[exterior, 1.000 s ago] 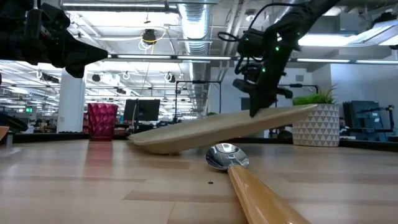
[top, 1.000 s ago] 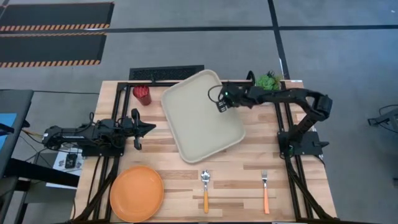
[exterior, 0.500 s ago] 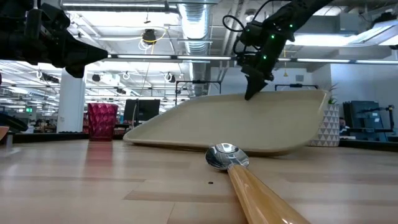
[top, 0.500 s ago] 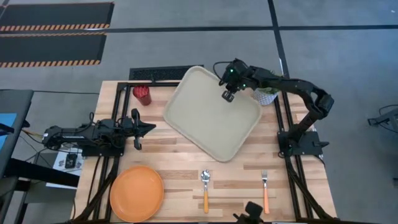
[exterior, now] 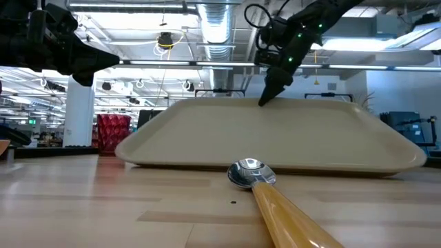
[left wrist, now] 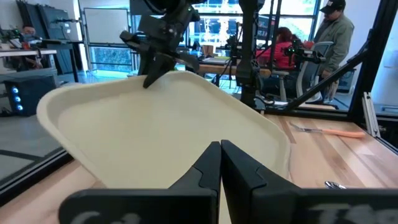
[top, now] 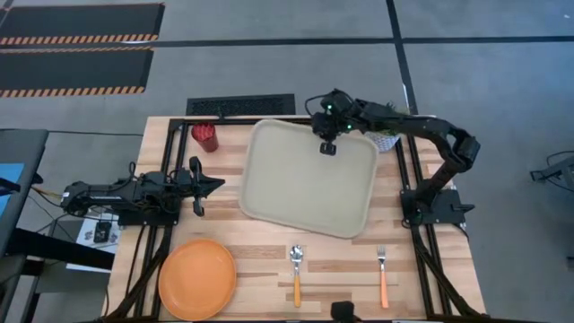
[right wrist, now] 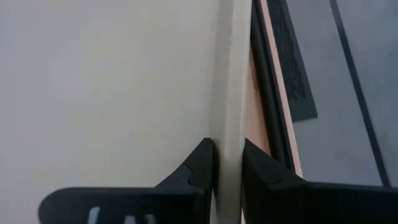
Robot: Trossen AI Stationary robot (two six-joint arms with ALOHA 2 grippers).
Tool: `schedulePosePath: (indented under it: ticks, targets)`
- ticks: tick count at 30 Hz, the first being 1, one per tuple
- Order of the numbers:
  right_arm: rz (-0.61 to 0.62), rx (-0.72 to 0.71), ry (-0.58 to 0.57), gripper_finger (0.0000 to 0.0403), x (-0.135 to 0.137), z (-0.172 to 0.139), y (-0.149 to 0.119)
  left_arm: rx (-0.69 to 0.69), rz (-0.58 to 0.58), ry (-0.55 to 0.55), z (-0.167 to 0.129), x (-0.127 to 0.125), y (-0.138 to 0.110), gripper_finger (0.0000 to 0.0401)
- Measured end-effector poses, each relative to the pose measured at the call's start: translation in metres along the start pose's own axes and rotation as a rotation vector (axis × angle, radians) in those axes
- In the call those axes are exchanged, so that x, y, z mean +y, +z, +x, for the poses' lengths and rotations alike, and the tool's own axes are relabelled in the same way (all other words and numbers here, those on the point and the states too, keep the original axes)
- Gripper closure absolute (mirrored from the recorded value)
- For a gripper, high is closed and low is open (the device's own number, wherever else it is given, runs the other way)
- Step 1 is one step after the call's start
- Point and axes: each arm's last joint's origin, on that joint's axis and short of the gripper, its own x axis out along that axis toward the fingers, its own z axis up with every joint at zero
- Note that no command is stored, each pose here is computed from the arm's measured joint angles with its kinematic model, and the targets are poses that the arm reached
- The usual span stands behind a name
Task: Pick and place plate/cup/fork/spoon on tray
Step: Prepare the light brown serving tray
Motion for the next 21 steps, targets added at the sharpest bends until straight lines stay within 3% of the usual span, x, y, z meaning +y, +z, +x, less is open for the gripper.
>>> schedulePosePath:
  ticks: [9,21]
  targets:
    - [-0.124,0.011,0.064,0.0339,0.026,0.044,0.007,0.0,0.0,0.0,0.0,0.0,0.0,0.0401]
    - [-0.186,0.032,0.116,0.0339,0.027,0.073,0.021,0.0,0.0,0.0,0.0,0.0,0.0,0.0401]
